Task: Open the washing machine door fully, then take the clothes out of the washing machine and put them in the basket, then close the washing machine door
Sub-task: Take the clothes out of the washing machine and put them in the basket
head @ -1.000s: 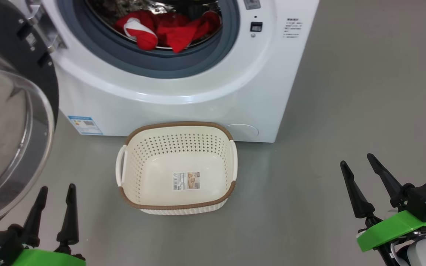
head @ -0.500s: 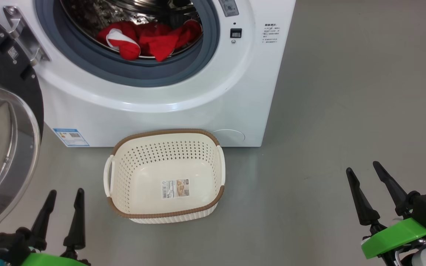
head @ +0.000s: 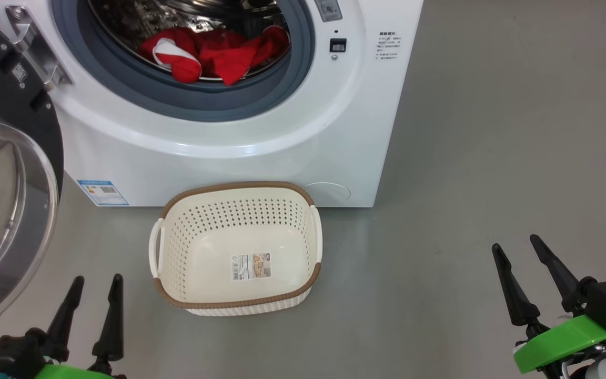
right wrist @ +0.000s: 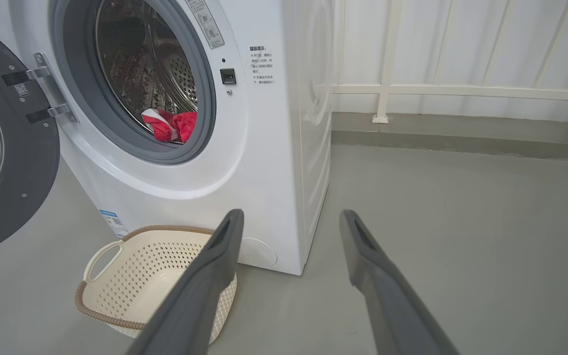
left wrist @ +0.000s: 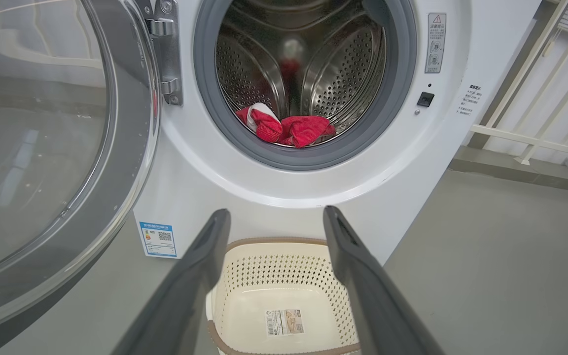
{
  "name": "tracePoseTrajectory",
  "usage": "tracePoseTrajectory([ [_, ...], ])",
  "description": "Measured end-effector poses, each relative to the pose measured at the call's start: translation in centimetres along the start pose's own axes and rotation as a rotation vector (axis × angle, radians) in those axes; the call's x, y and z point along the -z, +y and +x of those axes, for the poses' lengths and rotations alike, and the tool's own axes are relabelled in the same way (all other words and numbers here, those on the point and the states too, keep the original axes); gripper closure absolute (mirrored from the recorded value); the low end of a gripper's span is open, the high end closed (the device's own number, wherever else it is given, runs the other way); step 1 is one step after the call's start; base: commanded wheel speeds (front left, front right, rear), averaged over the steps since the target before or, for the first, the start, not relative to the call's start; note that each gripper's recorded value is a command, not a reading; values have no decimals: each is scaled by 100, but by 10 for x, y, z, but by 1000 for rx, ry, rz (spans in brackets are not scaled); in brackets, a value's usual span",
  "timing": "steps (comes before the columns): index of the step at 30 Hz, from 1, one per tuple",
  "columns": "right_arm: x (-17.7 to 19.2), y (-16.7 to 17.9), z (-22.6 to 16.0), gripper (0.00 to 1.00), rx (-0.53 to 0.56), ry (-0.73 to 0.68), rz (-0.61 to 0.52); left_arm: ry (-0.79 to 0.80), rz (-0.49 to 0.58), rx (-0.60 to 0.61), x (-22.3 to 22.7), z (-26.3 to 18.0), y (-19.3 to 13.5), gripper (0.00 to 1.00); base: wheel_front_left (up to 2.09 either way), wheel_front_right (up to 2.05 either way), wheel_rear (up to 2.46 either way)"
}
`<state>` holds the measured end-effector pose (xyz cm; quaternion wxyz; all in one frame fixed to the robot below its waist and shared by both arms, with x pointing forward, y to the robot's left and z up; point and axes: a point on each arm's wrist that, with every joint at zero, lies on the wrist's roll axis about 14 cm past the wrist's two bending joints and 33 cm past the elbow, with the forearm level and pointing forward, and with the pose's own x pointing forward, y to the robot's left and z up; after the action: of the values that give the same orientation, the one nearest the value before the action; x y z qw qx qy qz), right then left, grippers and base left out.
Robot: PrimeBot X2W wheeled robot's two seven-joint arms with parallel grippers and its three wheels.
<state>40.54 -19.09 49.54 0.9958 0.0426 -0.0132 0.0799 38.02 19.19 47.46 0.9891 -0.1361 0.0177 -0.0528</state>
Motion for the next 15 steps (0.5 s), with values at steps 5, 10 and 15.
tracePoseTrajectory([
  [5, 2, 1, 1, 0, -3, 6, 1, 6, 1, 1, 2, 0, 1, 0, 23, -38, 15],
  [10, 6, 2, 2, 0, -5, 16, -2, 13, 1, 3, 4, 2, 0, 0, 74, -105, 31],
  [15, 9, 2, 3, 0, -5, 23, 1, 18, 1, 6, 6, 4, 0, 0, 81, -113, 32],
])
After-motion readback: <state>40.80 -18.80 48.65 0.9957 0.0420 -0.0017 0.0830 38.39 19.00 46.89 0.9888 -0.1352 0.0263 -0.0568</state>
